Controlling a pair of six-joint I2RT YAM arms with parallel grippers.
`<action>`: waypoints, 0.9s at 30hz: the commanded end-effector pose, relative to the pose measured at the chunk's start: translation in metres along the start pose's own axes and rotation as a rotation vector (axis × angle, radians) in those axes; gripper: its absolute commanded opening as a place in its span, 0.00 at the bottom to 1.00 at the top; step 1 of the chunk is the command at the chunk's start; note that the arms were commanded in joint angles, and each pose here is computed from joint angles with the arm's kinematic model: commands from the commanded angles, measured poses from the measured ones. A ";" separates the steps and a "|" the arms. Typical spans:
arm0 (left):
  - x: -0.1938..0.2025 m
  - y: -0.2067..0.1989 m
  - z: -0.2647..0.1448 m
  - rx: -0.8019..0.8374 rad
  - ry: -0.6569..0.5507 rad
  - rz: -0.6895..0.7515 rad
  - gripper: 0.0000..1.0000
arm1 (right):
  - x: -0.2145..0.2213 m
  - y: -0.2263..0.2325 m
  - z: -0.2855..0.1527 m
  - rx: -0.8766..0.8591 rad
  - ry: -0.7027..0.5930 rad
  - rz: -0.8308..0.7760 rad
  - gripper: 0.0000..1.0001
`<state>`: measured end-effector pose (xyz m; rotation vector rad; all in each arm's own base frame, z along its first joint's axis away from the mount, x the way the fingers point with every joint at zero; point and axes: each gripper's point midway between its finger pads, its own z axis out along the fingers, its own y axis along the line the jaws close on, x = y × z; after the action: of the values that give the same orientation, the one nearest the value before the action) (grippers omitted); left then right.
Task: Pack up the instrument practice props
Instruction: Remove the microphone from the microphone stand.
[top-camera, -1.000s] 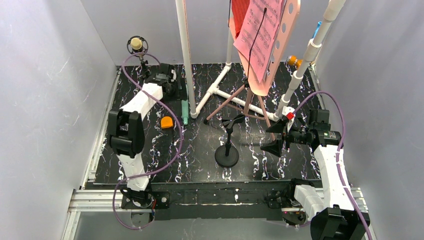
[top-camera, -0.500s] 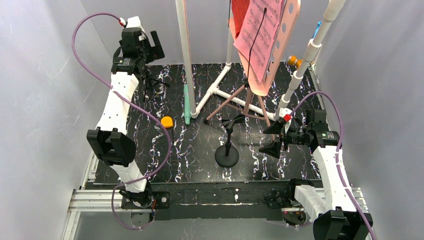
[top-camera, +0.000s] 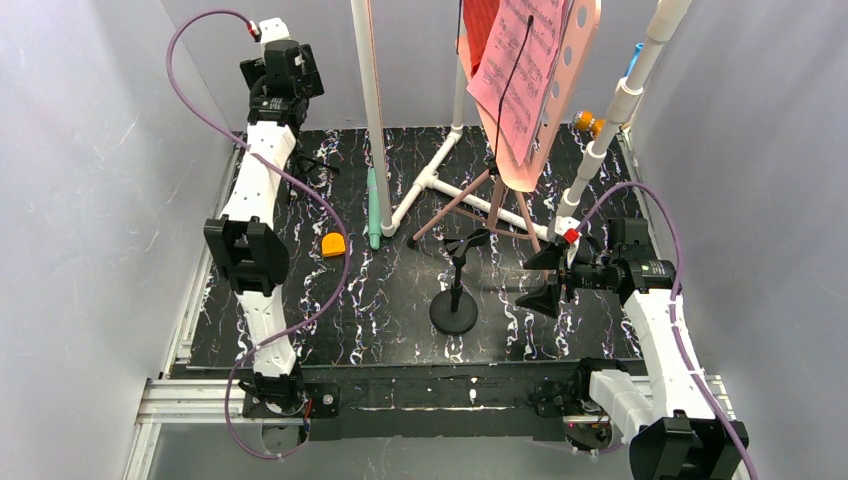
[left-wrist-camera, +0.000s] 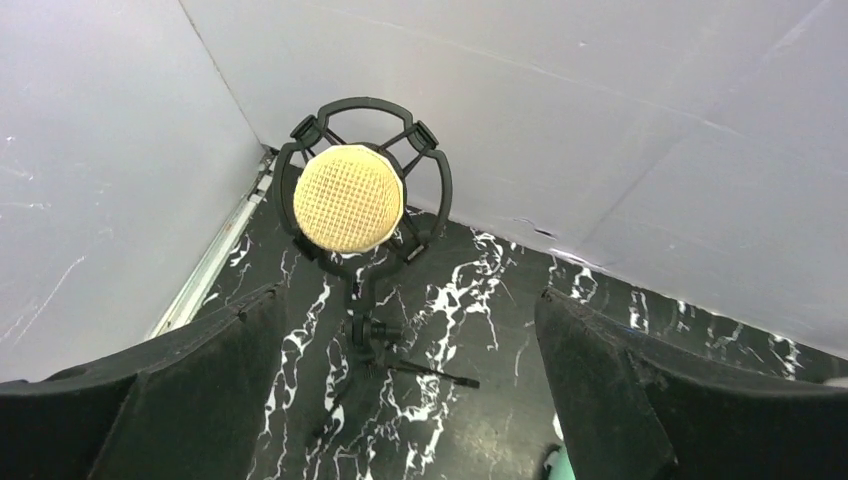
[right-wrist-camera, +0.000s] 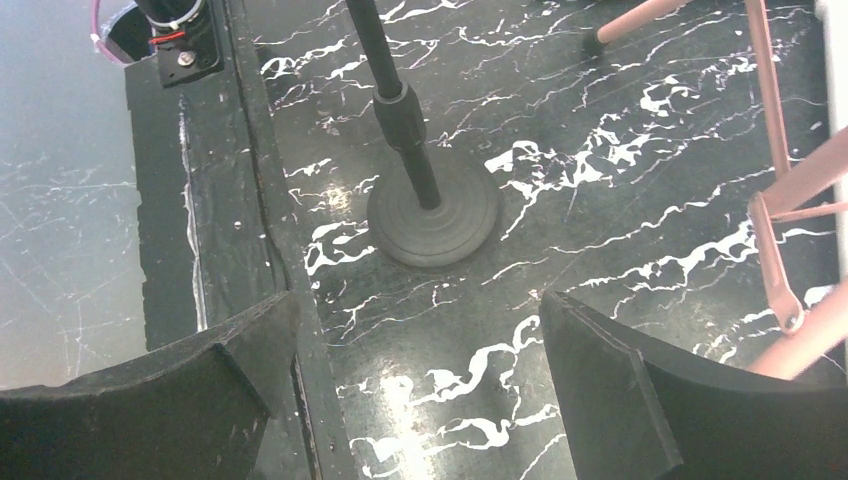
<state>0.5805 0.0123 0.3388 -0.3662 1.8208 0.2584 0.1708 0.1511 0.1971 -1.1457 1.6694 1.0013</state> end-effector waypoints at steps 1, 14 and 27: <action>-0.028 0.019 0.006 -0.078 -0.064 0.006 0.93 | -0.005 0.008 0.003 -0.044 -0.003 -0.010 0.98; -0.023 0.033 0.041 -0.112 -0.069 0.011 0.92 | -0.003 0.008 0.005 -0.062 0.004 0.006 0.98; 0.009 0.029 0.068 -0.038 0.009 -0.024 0.79 | -0.001 0.006 0.005 -0.063 0.008 0.017 0.98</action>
<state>0.6253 0.0665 0.3013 -0.4199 1.8384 0.3161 0.1655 0.1560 0.1881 -1.1678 1.6995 1.0625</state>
